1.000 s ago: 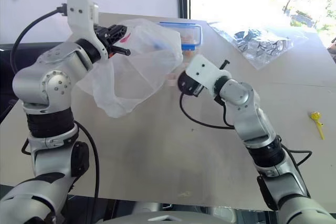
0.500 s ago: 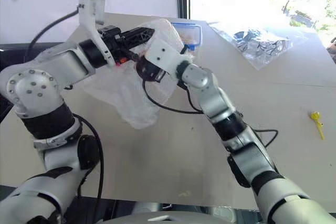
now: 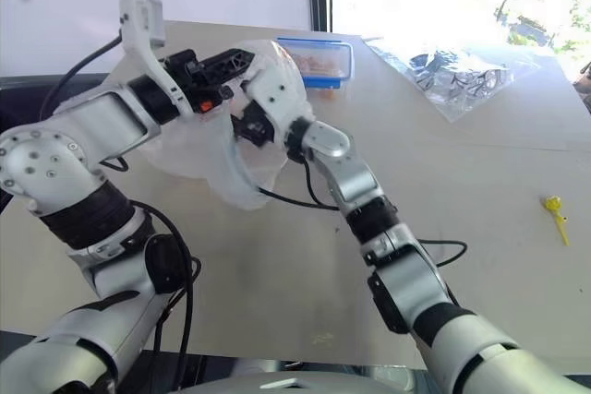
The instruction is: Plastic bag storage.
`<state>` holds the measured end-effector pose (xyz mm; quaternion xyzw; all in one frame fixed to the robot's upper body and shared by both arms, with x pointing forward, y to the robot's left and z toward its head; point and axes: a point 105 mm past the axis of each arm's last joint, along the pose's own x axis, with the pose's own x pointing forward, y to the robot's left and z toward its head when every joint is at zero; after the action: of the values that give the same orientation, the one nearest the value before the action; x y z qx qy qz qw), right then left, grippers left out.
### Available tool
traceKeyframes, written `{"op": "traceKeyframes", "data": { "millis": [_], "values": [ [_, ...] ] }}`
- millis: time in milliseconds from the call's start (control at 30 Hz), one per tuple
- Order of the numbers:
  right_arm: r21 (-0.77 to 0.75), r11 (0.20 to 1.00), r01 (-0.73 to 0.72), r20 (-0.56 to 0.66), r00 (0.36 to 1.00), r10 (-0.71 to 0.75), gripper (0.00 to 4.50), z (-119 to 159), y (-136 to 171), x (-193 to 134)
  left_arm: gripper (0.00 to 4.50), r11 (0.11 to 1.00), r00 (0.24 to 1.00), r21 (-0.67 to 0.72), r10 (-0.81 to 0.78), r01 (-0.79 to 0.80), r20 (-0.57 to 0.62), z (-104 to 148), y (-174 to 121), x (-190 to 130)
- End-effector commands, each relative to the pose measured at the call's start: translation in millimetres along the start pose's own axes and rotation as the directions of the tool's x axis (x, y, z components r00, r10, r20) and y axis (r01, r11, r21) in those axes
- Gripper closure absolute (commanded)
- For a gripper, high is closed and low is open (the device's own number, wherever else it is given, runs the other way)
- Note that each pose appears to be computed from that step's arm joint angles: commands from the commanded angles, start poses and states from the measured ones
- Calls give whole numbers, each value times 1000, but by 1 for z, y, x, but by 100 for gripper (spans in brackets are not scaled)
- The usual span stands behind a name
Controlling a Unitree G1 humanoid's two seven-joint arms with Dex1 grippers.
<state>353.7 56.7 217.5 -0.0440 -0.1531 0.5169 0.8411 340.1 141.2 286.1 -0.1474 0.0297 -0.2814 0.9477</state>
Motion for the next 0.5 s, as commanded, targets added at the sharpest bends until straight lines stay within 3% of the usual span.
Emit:
{"op": "traceKeyframes", "data": {
  "millis": [33, 100, 300, 367, 433, 500],
  "values": [
    [-15, 1000, 20, 85, 996, -18, 74, 45, -13, -32, 450, 995, 996, 60, 77, -80, 50, 8, 9, -1],
    [-23, 1000, 21, 86, 996, -19, 2, 60, -14, -54, 450, 990, 991, 62, 121, -125, 61, 8, 18, 2],
    [-70, 995, 74, 71, 995, -69, 2, 112, -20, -117, 450, 987, 990, 88, 127, -131, 55, 1, 20, 14],
    [-119, 973, 199, -16, 979, -202, 2, 116, -44, -145, 450, 988, 993, 102, 111, -115, 49, -2, 16, 17],
    [-258, 899, 354, -180, 897, -405, 2, 104, -79, -184, 450, 987, 995, 131, 91, -96, 45, -4, 11, 19],
    [-409, 799, 442, -360, 726, -586, 2, 81, -114, -238, 450, 987, 996, 138, 80, -85, 46, -5, 8, 21]
  ]
}}
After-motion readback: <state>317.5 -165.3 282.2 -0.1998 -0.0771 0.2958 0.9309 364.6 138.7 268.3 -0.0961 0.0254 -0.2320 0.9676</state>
